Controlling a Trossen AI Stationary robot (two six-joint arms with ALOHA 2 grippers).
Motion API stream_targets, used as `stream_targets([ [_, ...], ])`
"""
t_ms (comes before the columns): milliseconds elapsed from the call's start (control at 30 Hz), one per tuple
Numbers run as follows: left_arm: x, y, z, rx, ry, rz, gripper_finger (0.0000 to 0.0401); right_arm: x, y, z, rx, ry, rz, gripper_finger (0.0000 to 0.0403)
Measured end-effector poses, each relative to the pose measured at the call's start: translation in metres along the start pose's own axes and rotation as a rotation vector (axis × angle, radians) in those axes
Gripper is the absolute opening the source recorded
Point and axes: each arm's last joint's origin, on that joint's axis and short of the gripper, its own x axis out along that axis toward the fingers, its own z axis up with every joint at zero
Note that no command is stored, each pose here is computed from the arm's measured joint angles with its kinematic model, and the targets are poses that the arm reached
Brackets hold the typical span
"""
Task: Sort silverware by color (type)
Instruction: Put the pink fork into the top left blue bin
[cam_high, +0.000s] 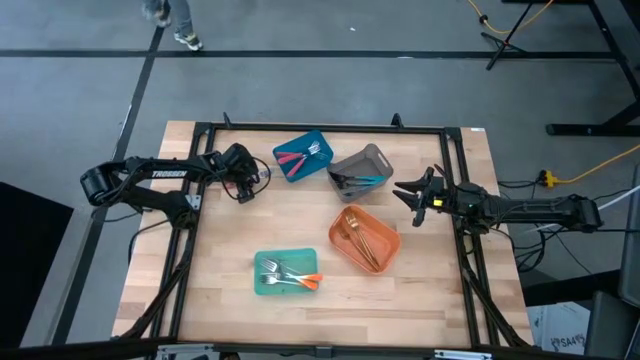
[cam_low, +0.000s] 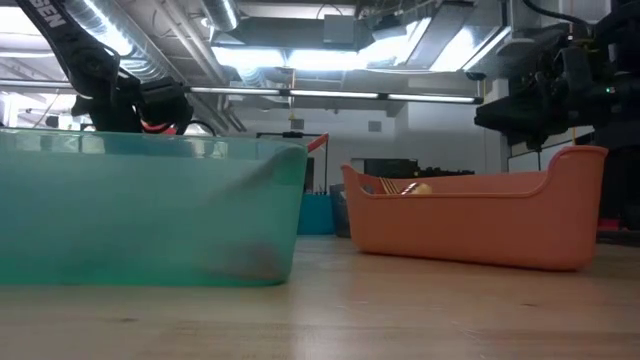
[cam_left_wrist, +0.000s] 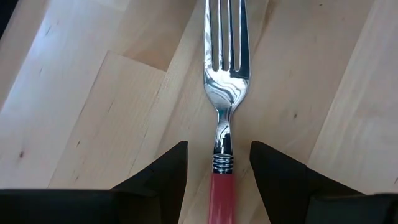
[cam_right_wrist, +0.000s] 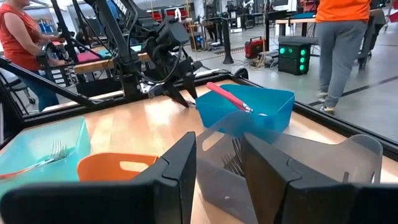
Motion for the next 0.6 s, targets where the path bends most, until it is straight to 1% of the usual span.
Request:
stream_targets([
  [267,0.0,-0.0003,-0.0016,-0.025,0.019,0.004,0.0165,0.0,0.0,0.0,0.001,0.0,0.0,0.0117],
  [600,0.0002,-0.0011,-0.0024,-0.024,0.023,-0.014,0.0116,0.0,0.0,0.0001,0.001,-0.001,0.001,0.0117],
])
